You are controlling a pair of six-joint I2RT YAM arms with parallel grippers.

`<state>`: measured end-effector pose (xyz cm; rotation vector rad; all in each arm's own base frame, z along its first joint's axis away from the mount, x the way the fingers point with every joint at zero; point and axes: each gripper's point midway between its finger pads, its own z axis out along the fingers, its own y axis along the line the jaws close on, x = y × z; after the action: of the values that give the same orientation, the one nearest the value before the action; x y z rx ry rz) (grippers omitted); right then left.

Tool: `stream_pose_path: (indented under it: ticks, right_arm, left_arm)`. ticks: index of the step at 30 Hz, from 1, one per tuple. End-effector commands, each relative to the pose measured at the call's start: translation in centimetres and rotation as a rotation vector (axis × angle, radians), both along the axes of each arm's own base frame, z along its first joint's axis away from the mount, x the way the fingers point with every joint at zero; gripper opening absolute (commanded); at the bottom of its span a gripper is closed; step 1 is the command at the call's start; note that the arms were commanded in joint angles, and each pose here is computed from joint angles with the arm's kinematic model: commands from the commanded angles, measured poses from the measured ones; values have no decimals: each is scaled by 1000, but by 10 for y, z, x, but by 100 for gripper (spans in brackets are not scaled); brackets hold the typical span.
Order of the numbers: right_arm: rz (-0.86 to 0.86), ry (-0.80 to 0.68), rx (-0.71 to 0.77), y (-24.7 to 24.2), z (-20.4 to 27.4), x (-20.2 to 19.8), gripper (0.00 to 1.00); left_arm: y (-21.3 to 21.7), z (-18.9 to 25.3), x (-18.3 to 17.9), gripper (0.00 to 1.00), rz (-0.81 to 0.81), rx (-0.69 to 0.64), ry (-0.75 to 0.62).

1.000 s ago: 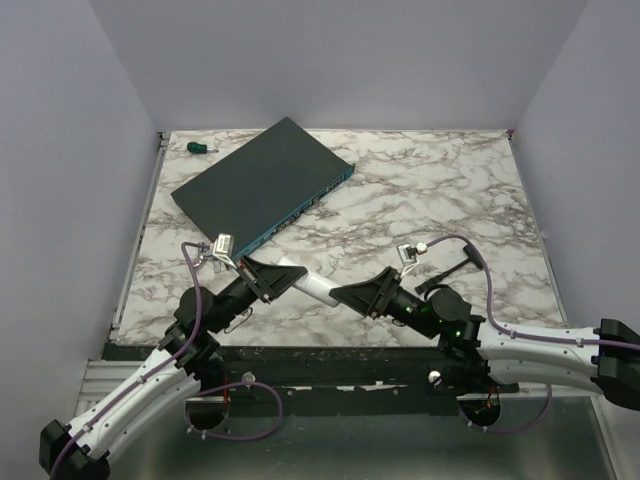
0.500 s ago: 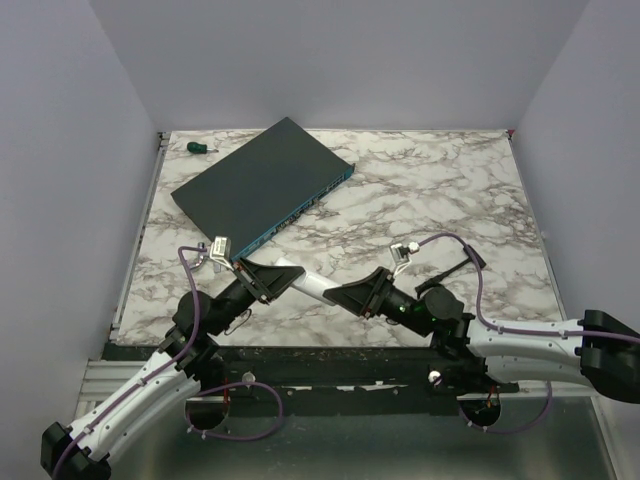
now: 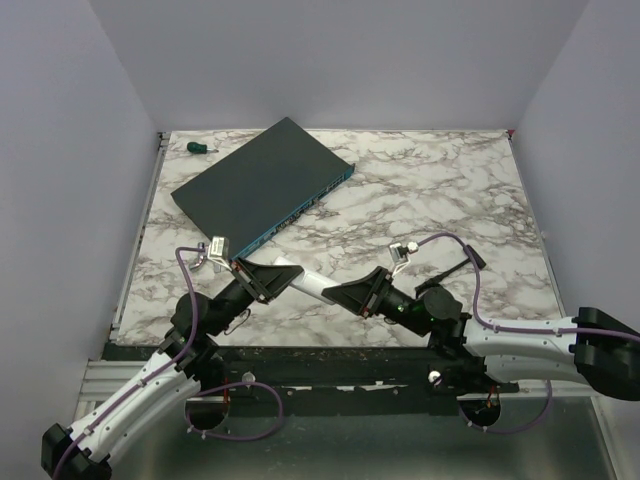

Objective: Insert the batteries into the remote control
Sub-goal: Load the battery cover into the remote control.

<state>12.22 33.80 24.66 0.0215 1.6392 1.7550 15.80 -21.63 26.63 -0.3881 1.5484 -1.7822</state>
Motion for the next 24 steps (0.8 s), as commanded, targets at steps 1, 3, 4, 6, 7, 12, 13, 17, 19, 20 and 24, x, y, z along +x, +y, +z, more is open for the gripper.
stream_pose_path:
  ticks: [1, 3, 4, 6, 7, 12, 13, 17, 19, 20, 24]
  right_arm:
    - [18, -49, 58, 2, 20, -4, 31]
    - [20, -49, 60, 1, 20, -5, 28]
    - [18, -48, 62, 0, 19, -5, 26]
    - [16, -46, 66, -1, 19, -5, 23]
    - [10, -46, 66, -2, 19, -4, 22]
    - [-12, -38, 62, -2, 19, 0, 9]
    - [-14, -39, 63, -2, 20, 1, 7]
    - [-26, -41, 66, -4, 22, 2, 1]
    - [-40, -38, 59, -6, 23, 4, 1]
    - [-53, -38, 57, -8, 24, 6, 1]
    - [-152, -41, -27, -21, 22, 19, 1]
  left_arm:
    - [3, 3, 1, 1, 15, -23, -8]
    - [3, 3, 1, 1, 16, -24, -8]
    - [3, 3, 1, 2, 17, -24, -9]
    - [3, 2, 1, 6, 16, -25, -9]
    - [3, 2, 1, 9, 16, -25, -9]
    - [5, -3, 2, 41, 26, -23, 9]
    - [6, -3, 2, 48, 29, -21, 11]
    - [6, -8, 4, 71, 39, 13, 25]
    - [6, -10, 5, 89, 44, 33, 32]
    - [6, -12, 5, 96, 46, 44, 37]
    - [9, -22, 7, 99, 70, 118, 69]
